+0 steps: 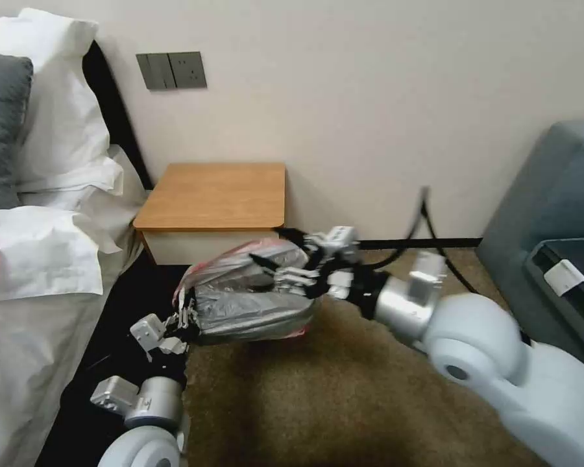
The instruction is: Pick up the garbage bag from the table and place it over the trash can.
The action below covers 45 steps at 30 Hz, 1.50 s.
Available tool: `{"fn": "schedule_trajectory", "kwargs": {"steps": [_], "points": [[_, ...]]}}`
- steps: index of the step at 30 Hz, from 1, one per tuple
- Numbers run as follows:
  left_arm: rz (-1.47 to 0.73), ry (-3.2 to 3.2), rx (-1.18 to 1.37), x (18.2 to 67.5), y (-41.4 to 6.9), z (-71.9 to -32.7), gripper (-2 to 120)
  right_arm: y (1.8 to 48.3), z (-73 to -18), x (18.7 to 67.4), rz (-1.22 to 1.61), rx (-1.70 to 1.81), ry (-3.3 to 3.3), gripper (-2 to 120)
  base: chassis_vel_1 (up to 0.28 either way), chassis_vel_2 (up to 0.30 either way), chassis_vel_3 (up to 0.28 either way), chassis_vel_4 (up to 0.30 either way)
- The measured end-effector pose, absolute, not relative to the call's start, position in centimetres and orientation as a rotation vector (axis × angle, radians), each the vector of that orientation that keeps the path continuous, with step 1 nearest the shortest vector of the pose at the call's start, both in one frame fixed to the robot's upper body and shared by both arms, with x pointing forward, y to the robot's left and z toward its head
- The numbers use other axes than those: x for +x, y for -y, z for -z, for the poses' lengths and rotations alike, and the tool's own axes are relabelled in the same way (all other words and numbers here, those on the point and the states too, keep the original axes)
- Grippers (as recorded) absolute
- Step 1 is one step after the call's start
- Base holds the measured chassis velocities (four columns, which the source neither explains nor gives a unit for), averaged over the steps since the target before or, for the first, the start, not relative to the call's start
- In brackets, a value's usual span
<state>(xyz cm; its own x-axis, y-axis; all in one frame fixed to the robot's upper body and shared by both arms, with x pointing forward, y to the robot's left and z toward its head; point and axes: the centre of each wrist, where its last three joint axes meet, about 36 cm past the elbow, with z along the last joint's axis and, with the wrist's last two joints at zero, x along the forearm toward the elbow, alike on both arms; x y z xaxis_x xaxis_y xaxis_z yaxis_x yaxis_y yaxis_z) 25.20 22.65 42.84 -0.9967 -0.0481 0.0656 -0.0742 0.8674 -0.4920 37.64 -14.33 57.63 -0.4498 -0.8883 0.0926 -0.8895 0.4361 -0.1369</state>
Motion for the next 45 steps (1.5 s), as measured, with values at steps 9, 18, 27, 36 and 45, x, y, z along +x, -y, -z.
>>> {"fn": "schedule_trajectory", "kwargs": {"steps": [9, 18, 27, 36, 45], "points": [[-0.532, 3.093, 0.042, 24.6, -23.6, -42.6, 9, 8.1, -58.6, 41.5, -0.677, 1.765, 2.318, 8, 0.0, 0.0, 0.0, 0.0], [-0.462, 3.126, 0.039, 24.2, -23.9, -43.1, 9, 4.0, -58.1, 43.2, -0.889, 1.697, 2.216, 0, 0.0, 0.0, 0.0, 0.0], [-0.528, 3.125, 0.043, 24.2, -23.6, -43.6, 9, 2.4, -55.4, 43.4, -0.983, 1.562, 2.241, 0, 0.0, 0.0, 0.0, 0.0], [-0.561, 3.138, 0.04, 24.0, -23.4, -44.5, 9, 1.6, -51.5, 45.6, -1.051, 1.438, 2.21, 0, 0.0, 0.0, 0.0, 0.0], [-0.566, 3.135, 0.03, 23.8, -23.0, -44.5, 9, 1.4, -50.0, 46.9, -1.091, 1.366, 2.214, 0, 0.0, 0.0, 0.0, 0.0]]}}
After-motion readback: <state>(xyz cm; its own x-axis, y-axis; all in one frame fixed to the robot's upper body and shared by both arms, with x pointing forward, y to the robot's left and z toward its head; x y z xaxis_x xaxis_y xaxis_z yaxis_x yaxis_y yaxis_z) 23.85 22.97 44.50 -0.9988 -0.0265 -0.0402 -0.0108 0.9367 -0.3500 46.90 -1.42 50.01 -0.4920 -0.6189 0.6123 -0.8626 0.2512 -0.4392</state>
